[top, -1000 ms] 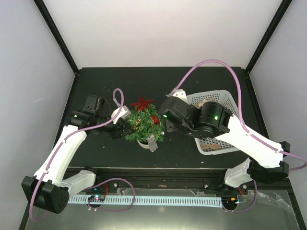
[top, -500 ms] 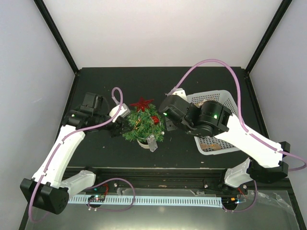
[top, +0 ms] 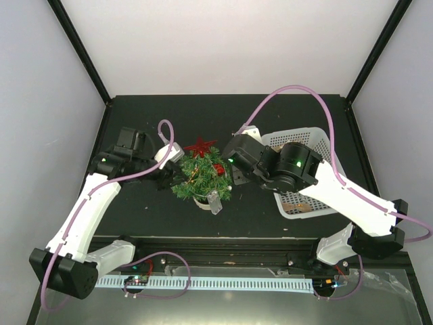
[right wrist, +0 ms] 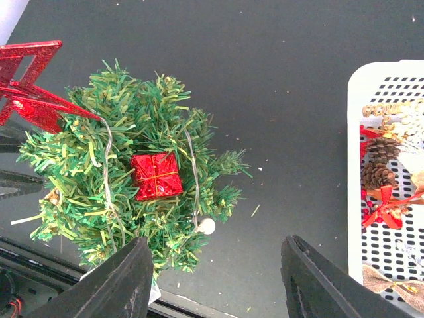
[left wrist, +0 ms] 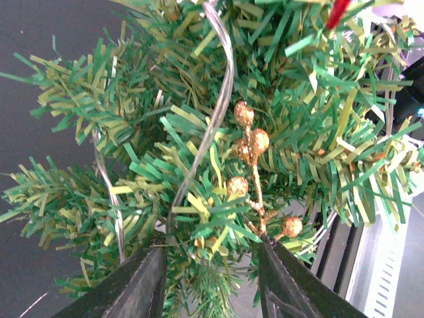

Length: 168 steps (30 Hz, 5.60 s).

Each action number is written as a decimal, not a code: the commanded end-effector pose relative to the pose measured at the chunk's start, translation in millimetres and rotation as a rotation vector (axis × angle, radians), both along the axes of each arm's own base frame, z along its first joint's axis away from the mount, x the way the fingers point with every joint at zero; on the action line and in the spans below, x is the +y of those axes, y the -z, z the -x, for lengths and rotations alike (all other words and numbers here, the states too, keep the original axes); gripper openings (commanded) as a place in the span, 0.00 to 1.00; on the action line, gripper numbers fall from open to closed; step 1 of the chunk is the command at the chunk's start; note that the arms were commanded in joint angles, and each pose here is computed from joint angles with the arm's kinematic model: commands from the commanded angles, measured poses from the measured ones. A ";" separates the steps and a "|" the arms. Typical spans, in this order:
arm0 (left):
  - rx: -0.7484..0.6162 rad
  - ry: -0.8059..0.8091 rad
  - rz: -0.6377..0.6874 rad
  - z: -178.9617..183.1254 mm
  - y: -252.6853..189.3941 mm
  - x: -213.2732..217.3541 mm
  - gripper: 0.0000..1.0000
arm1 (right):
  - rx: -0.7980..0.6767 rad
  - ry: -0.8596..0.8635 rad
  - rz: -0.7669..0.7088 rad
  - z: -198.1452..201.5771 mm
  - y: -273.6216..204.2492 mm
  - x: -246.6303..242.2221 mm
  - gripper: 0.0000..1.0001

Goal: Decorate the small christmas tree

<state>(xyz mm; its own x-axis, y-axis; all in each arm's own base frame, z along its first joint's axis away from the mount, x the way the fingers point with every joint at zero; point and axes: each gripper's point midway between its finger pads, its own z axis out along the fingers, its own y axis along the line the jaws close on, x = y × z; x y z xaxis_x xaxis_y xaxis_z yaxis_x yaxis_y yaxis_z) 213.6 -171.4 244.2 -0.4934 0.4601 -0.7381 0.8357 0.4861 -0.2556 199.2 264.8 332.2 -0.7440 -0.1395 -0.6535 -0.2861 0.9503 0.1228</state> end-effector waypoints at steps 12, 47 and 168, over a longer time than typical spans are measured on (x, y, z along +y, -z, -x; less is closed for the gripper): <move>-0.021 0.043 0.044 -12.1 -10.1 -20.2 0.42 | -0.001 0.004 -0.025 -3.9 2.2 0.6 0.55; -0.132 -0.039 -0.087 -14.6 -22.2 3.7 0.43 | 0.000 0.048 -0.036 -6.0 -0.3 -17.1 0.56; -0.137 -0.272 -0.352 -160.6 79.7 46.6 0.49 | 0.496 -0.192 -0.284 40.2 139.8 18.5 0.48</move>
<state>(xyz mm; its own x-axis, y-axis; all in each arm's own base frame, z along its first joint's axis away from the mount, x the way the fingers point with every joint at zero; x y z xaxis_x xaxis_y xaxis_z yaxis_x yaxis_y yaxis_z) 355.7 -116.5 146.5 -0.5788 0.5807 -0.5725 0.6826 0.7291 0.0495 158.0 292.1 185.9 -0.9518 -0.1903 -0.2405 -0.2953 0.7804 0.5511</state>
